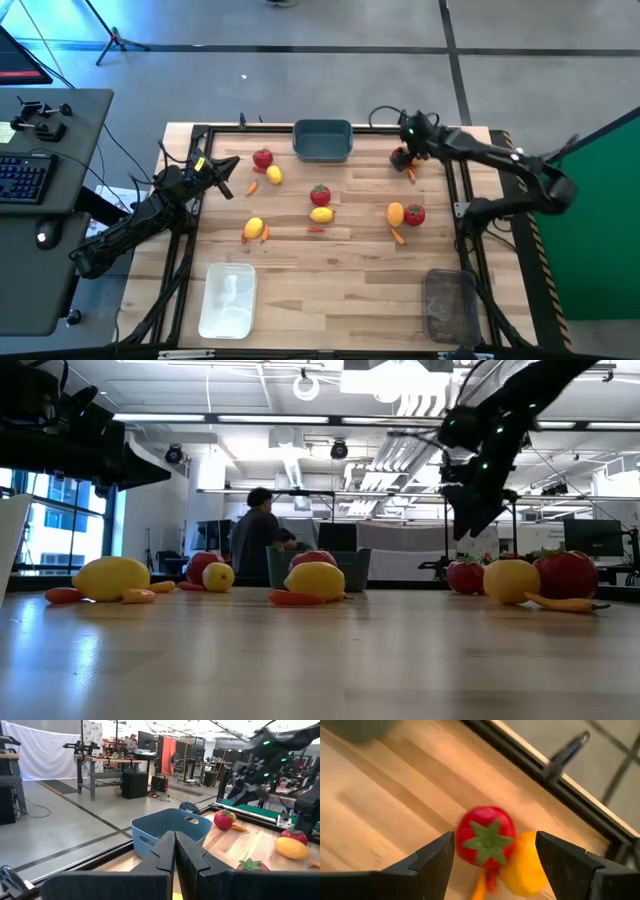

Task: Sort produce into baskets
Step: Put the top right red tomato into the blue bin

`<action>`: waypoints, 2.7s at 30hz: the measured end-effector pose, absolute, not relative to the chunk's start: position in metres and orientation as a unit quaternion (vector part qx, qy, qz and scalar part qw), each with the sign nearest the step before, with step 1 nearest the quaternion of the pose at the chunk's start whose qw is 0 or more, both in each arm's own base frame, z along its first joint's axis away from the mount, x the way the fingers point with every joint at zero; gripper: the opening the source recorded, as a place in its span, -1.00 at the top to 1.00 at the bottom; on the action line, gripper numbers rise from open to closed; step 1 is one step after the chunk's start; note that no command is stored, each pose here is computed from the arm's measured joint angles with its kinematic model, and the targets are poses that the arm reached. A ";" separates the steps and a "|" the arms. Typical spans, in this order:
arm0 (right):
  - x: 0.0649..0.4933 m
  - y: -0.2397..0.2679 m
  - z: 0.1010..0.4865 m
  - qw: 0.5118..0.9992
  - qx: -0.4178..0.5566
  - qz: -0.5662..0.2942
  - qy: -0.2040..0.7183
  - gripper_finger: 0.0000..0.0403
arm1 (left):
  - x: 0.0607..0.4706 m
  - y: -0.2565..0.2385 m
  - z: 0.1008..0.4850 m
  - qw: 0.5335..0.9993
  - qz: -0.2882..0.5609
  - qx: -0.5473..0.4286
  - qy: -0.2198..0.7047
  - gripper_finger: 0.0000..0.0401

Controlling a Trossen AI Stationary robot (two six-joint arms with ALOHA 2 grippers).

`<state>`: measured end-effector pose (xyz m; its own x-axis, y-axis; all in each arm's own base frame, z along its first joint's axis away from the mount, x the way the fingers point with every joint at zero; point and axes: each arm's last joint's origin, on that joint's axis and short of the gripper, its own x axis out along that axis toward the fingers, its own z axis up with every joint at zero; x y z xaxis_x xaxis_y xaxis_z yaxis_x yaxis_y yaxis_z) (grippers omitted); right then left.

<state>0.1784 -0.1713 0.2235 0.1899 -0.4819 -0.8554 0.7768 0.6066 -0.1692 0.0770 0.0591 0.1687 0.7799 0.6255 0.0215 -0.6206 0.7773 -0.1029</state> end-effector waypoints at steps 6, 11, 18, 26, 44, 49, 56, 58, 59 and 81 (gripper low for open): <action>0.192 -0.194 0.222 0.712 0.144 -0.367 0.580 -0.35 | 0.077 0.059 0.169 0.942 0.330 -0.045 -0.027 1.00; 0.206 -0.206 0.218 0.705 0.136 -0.323 0.616 -0.42 | 0.077 0.059 0.169 0.943 0.330 -0.045 -0.027 1.00; 0.212 -0.212 0.198 0.685 0.097 -0.256 0.675 -0.54 | 0.078 0.059 0.168 0.947 0.318 -0.046 -0.025 1.00; 0.217 -0.220 0.177 0.660 0.054 -0.232 0.712 -0.55 | 0.078 0.059 0.168 0.947 0.316 -0.047 -0.022 1.00; 0.245 -0.209 0.205 0.723 0.107 -0.164 0.663 -0.07 | 0.081 0.061 0.163 0.946 0.318 -0.056 0.008 1.00; 0.274 -0.194 0.241 0.751 0.074 -0.148 0.639 -0.07 | 0.081 0.061 0.163 0.946 0.318 -0.057 0.009 1.00; 0.326 -0.181 0.292 0.834 -0.006 -0.159 0.528 -0.06 | 0.081 0.061 0.163 0.946 0.318 -0.057 0.009 1.00; 0.344 -0.185 0.290 0.838 -0.014 -0.156 0.522 -0.06 | 0.081 0.061 0.163 0.946 0.318 -0.057 0.009 1.00; 0.353 -0.189 0.286 0.838 -0.016 -0.155 0.523 -0.06 | 0.081 0.061 0.163 0.946 0.318 -0.057 0.009 1.00; 0.404 -0.286 0.196 0.741 -0.005 -0.127 0.659 -0.06 | 0.081 0.061 0.163 0.946 0.318 -0.057 0.009 1.00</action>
<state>0.4043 -0.2859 0.1963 0.0992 -0.1958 -0.9756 0.1822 0.9675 -0.1756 0.0812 0.0612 0.1628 0.7978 0.6006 -0.0528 -0.6026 0.7915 -0.1021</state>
